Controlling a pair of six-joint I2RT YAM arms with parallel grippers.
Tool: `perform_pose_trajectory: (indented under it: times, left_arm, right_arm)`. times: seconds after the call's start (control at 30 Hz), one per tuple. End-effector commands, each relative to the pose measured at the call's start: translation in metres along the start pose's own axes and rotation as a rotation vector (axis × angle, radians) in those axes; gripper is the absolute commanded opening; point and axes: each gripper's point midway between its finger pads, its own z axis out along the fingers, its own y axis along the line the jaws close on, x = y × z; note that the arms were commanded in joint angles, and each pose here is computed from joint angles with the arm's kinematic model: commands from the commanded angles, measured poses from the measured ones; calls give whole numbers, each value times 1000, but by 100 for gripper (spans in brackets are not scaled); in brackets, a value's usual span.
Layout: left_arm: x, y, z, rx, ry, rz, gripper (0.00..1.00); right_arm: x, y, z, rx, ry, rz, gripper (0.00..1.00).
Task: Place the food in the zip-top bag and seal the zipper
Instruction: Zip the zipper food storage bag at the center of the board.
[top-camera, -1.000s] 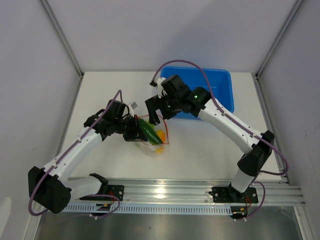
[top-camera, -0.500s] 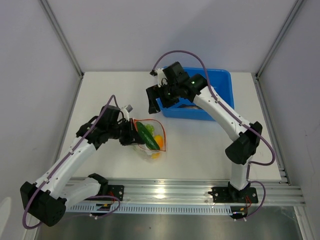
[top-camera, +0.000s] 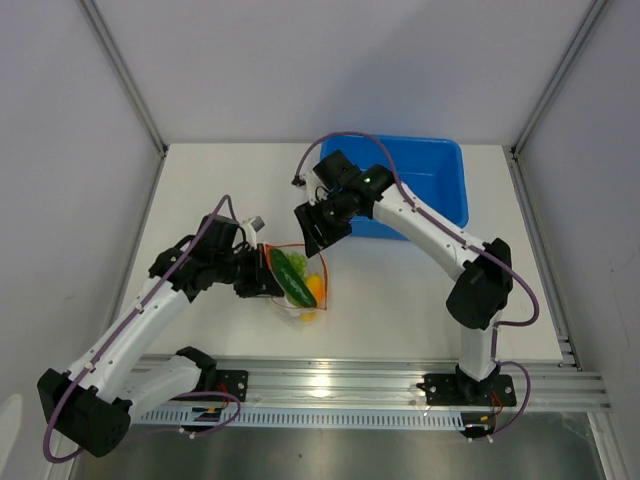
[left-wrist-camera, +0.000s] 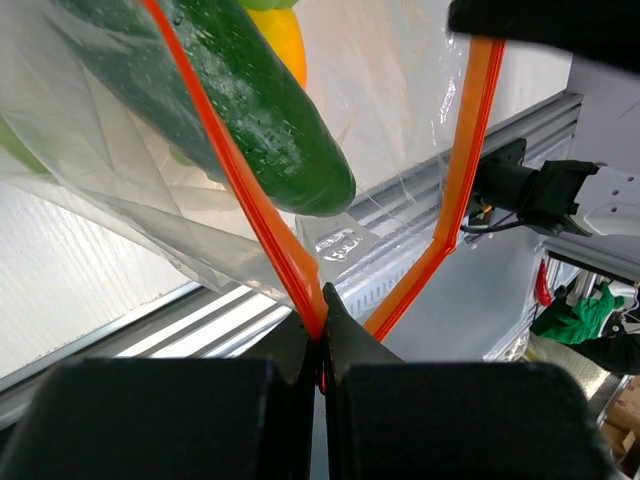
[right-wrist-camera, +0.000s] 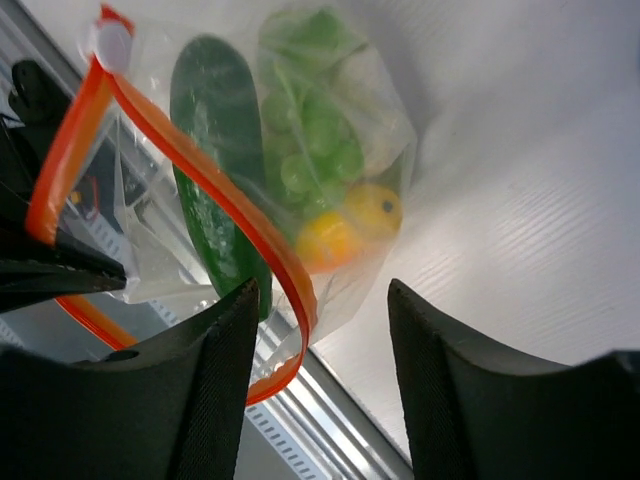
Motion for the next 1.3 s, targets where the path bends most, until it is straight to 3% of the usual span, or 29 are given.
perform_pose_trajectory:
  times: [0.0, 0.07, 0.13, 0.17, 0.2, 0.23, 0.3, 0.57, 0.73, 1.03, 1.27]
  left_arm:
    - [-3, -6, -10, 0, -10, 52, 1]
    - [0, -7, -8, 12, 1, 36, 1]
    - [0, -10, -5, 36, -7, 18, 1]
    - [1, -13, -6, 57, -9, 17, 1]
    - [1, -14, -5, 63, -7, 7, 1]
    - [3, -13, -4, 66, 0, 3, 1]
    - [3, -12, -5, 61, -6, 10, 1]
    - [-13, -10, -13, 15, -103, 31, 1]
    - [-17, -21, -10, 37, -75, 41, 1]
    - [-39, -59, -14, 79, -86, 164, 1]
    - [-33, -73, -2, 117, -33, 216, 0]
  right_arm:
    - [14, 30, -16, -51, -6, -52, 56]
    - [25, 33, -14, -70, 22, -30, 55]
    - [32, 33, -10, -71, 37, -21, 46]
    - [34, 32, -8, -60, 46, -15, 37]
    - [36, 30, -10, -44, 59, -4, 16]
    - [32, 30, -14, -33, 48, -1, 8]
    - [28, 31, -22, -9, 38, 24, 0]
    - [48, 44, -51, -34, 31, 81, 0]
    - [68, 50, -53, -82, 42, 167, 0]
    - [58, 72, -74, -157, -49, 292, 0]
    - [50, 88, -74, -238, -89, 429, 0]
